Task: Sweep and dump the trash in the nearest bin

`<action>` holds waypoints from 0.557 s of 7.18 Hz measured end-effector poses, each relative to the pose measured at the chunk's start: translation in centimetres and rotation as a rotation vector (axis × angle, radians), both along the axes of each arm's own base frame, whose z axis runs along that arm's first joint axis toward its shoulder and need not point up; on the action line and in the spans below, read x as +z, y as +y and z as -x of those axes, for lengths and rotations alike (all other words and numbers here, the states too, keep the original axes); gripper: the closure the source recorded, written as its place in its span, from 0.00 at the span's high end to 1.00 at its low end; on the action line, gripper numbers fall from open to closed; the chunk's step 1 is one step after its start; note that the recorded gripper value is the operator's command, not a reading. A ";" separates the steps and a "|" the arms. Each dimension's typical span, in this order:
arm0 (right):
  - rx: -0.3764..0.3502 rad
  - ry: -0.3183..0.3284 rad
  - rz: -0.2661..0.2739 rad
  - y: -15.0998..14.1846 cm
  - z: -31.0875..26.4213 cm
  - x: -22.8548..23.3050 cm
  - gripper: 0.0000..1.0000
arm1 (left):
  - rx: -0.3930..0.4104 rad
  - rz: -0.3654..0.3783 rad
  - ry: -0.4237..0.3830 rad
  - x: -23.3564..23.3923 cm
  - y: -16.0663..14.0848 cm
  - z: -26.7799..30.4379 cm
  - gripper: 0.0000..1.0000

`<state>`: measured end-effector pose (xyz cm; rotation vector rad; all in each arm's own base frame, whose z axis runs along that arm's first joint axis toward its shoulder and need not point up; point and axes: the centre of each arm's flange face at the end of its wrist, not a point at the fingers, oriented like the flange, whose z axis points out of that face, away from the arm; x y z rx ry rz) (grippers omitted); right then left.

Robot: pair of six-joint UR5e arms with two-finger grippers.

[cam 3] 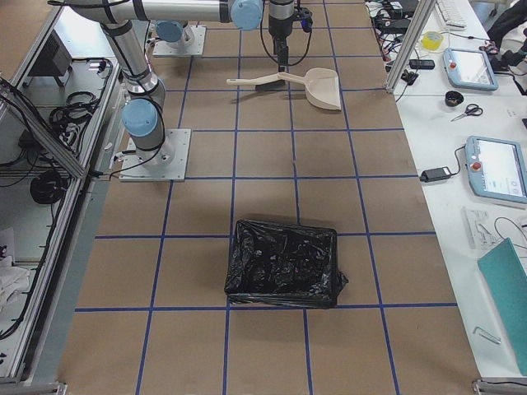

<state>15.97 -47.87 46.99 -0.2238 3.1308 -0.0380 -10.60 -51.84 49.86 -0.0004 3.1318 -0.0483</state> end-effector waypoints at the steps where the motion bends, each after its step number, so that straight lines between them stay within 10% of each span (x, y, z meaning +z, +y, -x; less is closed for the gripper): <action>1: 0.001 0.000 0.000 0.0 0.0 0.0 1.00 | -0.002 0.002 0.017 0.1 0.6 0.2 1.00; 4: 0.001 -0.002 0.001 0.0 0.0 0.0 1.00 | 0.004 0.005 0.022 0.2 0.9 -0.1 1.00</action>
